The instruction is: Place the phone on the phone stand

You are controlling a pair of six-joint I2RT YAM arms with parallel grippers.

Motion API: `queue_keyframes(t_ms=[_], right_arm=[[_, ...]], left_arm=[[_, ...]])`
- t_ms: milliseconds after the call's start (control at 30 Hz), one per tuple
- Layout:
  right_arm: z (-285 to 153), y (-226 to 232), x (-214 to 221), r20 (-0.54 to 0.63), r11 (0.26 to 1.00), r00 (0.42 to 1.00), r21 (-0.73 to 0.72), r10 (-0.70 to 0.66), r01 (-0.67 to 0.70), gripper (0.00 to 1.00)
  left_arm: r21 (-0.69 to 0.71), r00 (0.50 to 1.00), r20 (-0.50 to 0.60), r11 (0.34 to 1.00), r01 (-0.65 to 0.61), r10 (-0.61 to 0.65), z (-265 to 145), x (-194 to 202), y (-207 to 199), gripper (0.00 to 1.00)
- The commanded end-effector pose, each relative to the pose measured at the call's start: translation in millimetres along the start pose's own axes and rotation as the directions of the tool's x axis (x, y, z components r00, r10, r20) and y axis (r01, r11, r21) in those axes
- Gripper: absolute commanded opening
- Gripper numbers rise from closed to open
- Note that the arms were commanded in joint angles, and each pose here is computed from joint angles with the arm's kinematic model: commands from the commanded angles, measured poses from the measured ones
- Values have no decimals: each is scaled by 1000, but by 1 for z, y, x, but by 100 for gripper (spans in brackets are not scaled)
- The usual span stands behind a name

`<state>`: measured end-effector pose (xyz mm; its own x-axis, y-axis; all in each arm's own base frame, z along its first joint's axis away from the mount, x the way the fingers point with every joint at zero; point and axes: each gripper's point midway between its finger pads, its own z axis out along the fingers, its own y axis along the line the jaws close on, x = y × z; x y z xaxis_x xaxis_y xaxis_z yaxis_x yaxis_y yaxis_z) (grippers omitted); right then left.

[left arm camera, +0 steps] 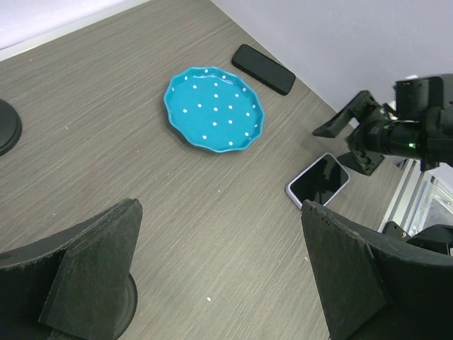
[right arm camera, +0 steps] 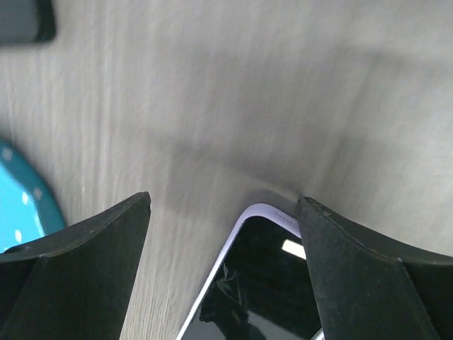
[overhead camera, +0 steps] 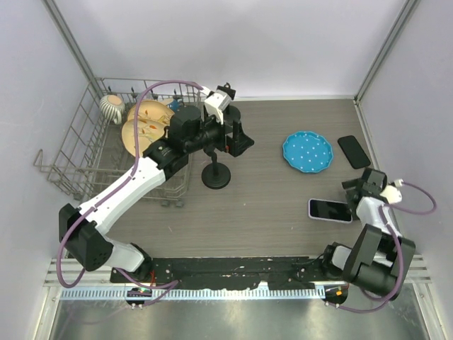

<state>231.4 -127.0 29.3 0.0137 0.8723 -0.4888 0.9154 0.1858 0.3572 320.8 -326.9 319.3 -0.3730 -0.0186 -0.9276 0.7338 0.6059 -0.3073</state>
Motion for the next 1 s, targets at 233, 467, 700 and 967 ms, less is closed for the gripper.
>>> queue_keyframes(t_ms=[233,467,700,967], right_arm=[[-60,132,53,37,846,900,-328,-434,421,90],[-70,79,18,63,854,855,-48,-516,519,94],[-80,48,65,-168,895,879,-51,-446,444,96],[-73,39,88,-274,931,903,61,-332,360,98]], left_arm=[[-2,997,68,999,-32,32,-10,-24,-5,100],[-13,997,62,999,-42,42,-12,-23,-3,100],[-23,997,54,999,-46,47,-12,-21,0,100],[-64,997,47,997,-53,56,-17,-22,5,100]])
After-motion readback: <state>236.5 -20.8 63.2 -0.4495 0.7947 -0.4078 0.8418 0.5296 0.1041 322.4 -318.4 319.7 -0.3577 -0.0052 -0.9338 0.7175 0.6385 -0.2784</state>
